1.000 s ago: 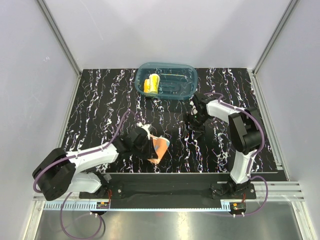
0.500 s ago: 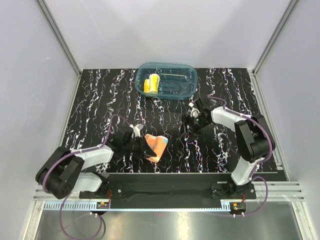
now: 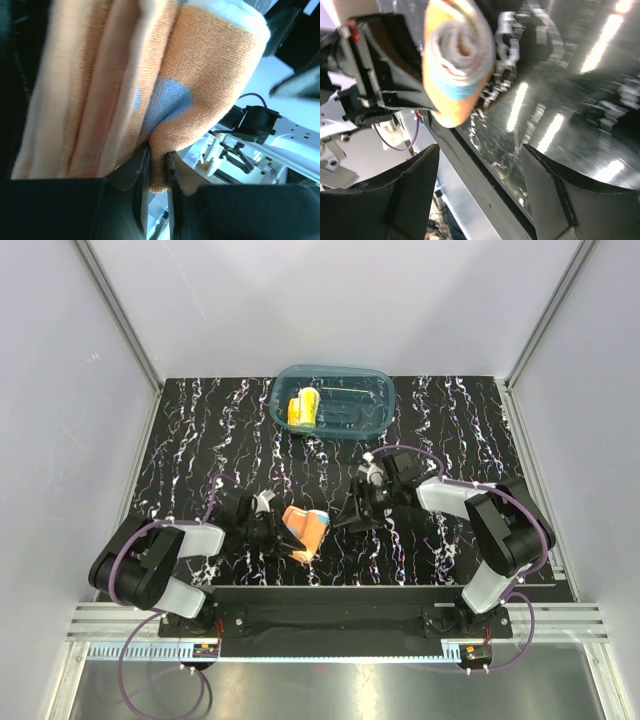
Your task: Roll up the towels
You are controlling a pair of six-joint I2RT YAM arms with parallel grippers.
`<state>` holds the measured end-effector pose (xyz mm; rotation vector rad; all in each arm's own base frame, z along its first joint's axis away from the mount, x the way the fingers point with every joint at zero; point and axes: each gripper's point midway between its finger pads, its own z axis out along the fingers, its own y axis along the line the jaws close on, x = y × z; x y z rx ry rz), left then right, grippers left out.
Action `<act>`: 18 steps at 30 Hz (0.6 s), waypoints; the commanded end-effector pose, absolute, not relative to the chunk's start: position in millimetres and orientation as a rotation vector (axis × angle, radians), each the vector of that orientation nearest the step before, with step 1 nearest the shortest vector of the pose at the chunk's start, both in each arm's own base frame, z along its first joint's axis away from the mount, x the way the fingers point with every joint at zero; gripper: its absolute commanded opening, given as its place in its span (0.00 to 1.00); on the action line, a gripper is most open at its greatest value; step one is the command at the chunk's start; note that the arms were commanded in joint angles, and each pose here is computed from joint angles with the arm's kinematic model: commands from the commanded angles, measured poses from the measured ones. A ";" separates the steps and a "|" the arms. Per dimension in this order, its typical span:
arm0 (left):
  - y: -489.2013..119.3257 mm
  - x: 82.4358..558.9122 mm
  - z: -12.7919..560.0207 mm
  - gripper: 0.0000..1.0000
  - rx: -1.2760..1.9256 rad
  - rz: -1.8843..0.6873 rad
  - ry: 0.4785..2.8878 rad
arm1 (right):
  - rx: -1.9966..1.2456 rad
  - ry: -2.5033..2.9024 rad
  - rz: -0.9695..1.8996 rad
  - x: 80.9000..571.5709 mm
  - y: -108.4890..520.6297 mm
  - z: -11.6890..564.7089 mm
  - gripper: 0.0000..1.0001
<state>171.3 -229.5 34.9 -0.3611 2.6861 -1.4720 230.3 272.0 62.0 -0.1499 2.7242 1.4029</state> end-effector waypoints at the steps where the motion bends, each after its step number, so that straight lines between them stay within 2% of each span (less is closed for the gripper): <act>1: -217.5 160.0 15.3 0.11 -0.463 -1.420 2.775 | -0.260 2.568 1.498 237.4 301.7 79.5 0.73; 18: -203.1 158.5 1.4 0.09 -0.572 -1.391 2.850 | -0.424 2.545 1.506 218.8 352.0 34.2 0.69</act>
